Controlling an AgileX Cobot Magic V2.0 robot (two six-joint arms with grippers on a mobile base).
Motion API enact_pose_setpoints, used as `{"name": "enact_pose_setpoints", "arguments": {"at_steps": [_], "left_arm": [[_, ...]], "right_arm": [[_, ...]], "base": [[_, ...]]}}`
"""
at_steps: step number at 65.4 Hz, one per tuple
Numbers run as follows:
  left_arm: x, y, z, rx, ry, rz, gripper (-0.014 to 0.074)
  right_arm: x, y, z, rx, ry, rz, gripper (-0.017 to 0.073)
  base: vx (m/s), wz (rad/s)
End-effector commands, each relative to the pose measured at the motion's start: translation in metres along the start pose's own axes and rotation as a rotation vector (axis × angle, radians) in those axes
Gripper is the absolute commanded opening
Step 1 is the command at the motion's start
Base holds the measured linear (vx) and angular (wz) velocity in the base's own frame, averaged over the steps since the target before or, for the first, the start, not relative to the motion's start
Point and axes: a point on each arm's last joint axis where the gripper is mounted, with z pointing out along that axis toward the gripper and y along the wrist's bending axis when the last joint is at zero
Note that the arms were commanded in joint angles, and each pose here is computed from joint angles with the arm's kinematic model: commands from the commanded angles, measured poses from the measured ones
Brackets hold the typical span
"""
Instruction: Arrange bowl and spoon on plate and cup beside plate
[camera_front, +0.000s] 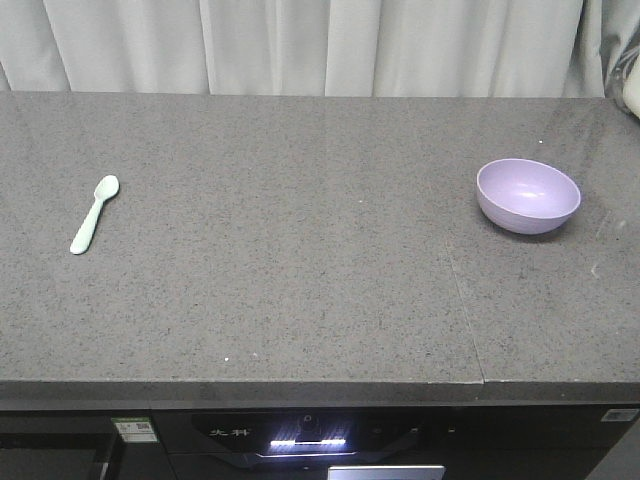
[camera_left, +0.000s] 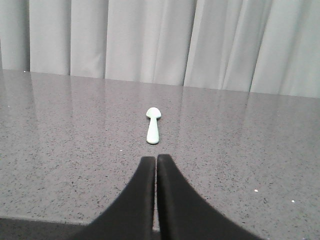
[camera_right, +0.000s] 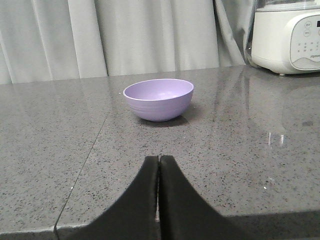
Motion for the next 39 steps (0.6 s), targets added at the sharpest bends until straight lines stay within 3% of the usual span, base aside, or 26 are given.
{"name": "enact_pose_setpoints", "arguments": {"at_steps": [1, 39], "left_arm": [[0.0034, 0.0004, 0.0014, 0.009, -0.037, -0.008, -0.0006], [0.0034, 0.0004, 0.0014, 0.009, -0.037, -0.008, -0.0006]], "right_arm": [[-0.0019, 0.0016, -0.0002, -0.018, -0.069, -0.015, -0.0006], [-0.0019, 0.0016, -0.0002, -0.018, -0.069, -0.015, -0.0006]], "base": [[0.03, 0.00], [0.03, -0.01]]}}
